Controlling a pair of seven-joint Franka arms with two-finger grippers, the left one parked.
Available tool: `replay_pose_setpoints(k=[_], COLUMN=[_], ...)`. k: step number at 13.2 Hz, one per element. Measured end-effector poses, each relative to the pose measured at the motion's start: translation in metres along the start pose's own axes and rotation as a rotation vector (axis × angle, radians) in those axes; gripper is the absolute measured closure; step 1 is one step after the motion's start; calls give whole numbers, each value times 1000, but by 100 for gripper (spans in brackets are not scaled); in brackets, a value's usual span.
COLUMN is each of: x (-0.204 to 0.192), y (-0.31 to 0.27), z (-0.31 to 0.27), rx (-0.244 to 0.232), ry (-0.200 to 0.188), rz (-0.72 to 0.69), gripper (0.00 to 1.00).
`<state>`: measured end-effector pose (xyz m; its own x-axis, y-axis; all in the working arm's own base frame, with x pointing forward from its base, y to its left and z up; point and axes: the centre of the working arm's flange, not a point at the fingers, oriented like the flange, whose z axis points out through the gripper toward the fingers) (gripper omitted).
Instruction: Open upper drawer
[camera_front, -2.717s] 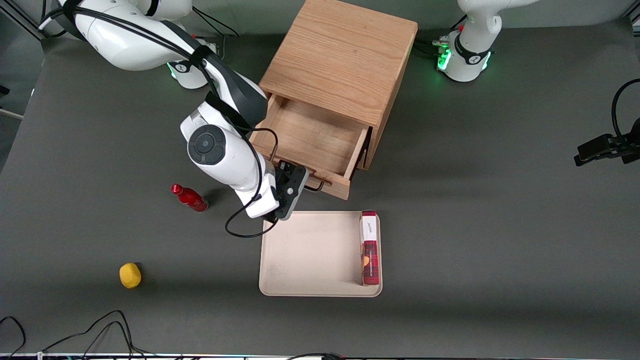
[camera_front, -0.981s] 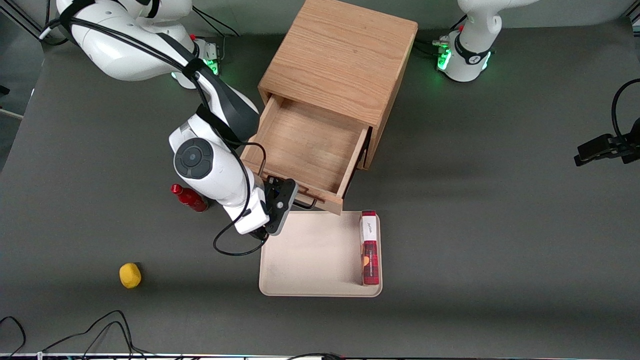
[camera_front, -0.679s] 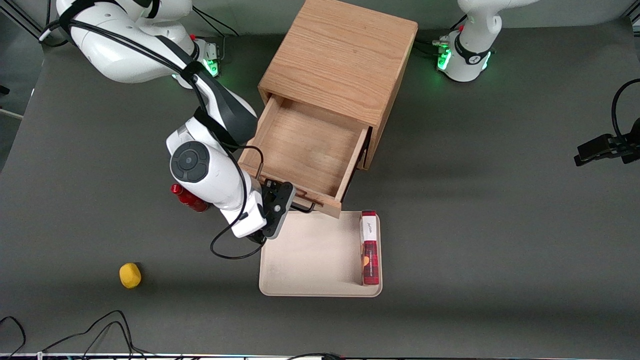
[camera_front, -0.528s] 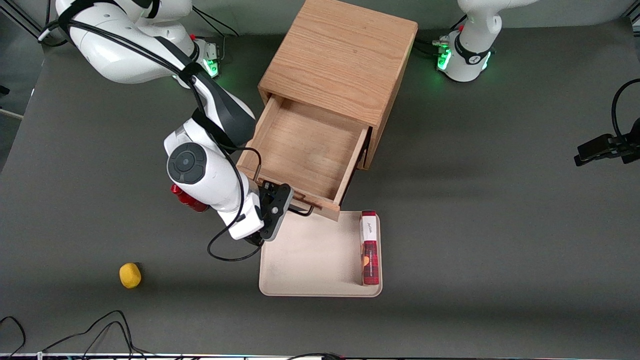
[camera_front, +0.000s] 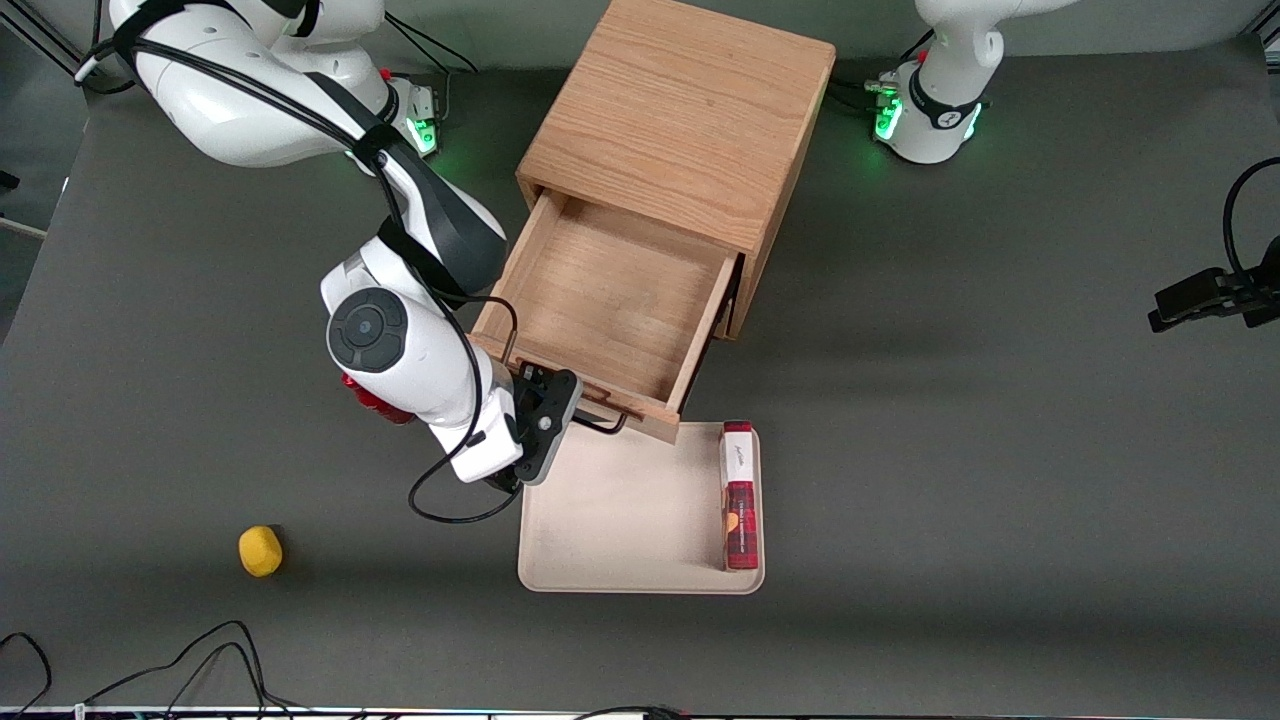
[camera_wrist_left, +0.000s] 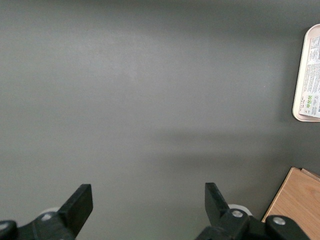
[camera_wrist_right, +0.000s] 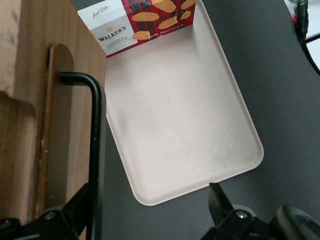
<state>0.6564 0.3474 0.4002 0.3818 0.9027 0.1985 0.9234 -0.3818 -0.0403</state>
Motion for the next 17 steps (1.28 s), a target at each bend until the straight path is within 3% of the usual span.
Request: replay_pose_setpoints(k=[4, 8, 10, 12, 15, 17], x=[2, 6, 3, -9, -39, -73], y=[1, -1, -6, -11, -8, -2], z=[-18, -47, -75, -106, -156, -184], rx=[13, 20, 18, 19, 39, 12], ry=[-13, 15, 8, -26, -14, -25], rz=[2, 21, 45, 68, 167, 281], gripper=[0, 0, 0, 0, 0, 0])
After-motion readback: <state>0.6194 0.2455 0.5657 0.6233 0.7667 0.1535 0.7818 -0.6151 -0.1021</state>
